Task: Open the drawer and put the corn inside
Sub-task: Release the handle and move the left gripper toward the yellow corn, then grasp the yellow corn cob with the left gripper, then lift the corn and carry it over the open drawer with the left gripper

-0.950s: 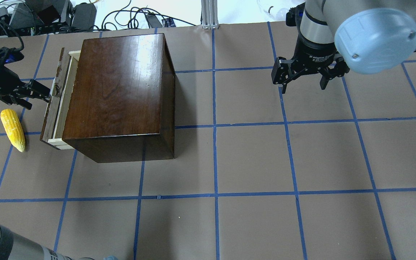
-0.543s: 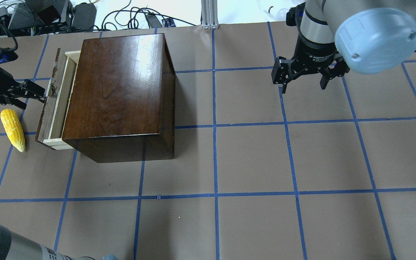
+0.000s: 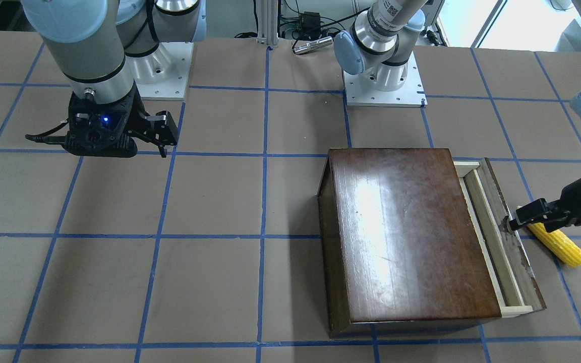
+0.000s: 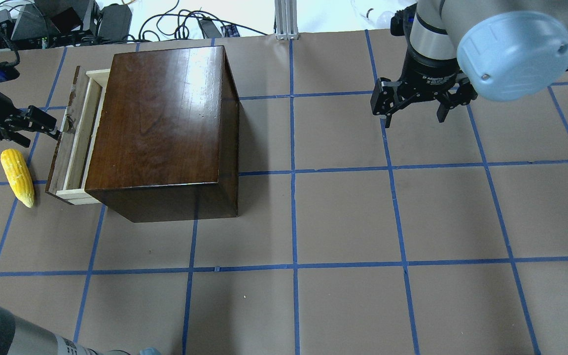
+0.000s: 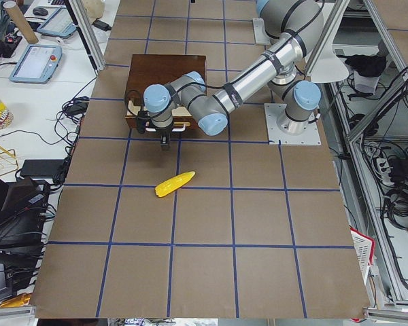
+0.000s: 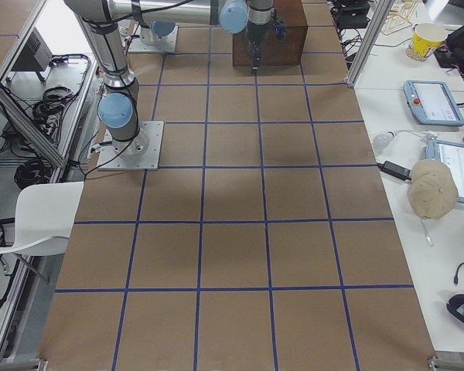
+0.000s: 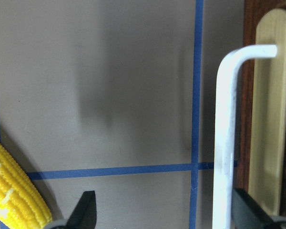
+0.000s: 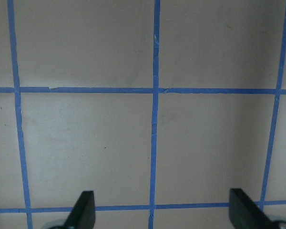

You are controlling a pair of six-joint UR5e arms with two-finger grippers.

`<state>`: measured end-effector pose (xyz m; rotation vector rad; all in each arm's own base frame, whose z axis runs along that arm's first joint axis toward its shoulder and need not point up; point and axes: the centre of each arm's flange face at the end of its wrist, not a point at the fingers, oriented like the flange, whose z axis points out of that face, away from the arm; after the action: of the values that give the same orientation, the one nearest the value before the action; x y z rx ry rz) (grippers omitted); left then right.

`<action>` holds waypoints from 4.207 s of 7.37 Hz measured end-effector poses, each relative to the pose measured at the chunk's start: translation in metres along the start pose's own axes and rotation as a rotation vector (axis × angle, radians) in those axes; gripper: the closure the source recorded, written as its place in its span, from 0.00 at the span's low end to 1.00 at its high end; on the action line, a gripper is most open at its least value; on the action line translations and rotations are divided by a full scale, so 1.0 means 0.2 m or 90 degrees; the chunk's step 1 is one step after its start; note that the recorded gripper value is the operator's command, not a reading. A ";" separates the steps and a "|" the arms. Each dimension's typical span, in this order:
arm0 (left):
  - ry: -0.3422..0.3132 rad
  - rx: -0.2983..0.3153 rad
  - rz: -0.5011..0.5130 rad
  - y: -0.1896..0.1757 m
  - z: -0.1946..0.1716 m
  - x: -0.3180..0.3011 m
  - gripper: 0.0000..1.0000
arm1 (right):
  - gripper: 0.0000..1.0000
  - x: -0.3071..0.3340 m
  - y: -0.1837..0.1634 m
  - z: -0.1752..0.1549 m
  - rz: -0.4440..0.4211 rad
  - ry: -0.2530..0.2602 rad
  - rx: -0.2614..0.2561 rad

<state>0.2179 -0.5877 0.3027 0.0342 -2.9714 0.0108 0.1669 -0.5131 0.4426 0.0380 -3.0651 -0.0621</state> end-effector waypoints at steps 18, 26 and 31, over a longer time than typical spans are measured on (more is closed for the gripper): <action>-0.104 0.018 -0.083 0.01 0.44 -0.79 0.75 | 0.00 0.00 0.00 0.00 0.000 -0.001 0.001; -0.118 -0.012 -0.066 0.03 0.27 -0.73 1.00 | 0.00 0.00 0.00 0.00 0.000 -0.001 0.001; -0.120 -0.003 0.049 -0.08 -0.43 0.02 1.00 | 0.00 0.00 0.00 0.00 0.000 -0.001 0.001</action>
<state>0.2293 -0.6027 0.3877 -0.0847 -3.1590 0.0099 0.1671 -0.5132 0.4434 0.0379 -3.0669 -0.0600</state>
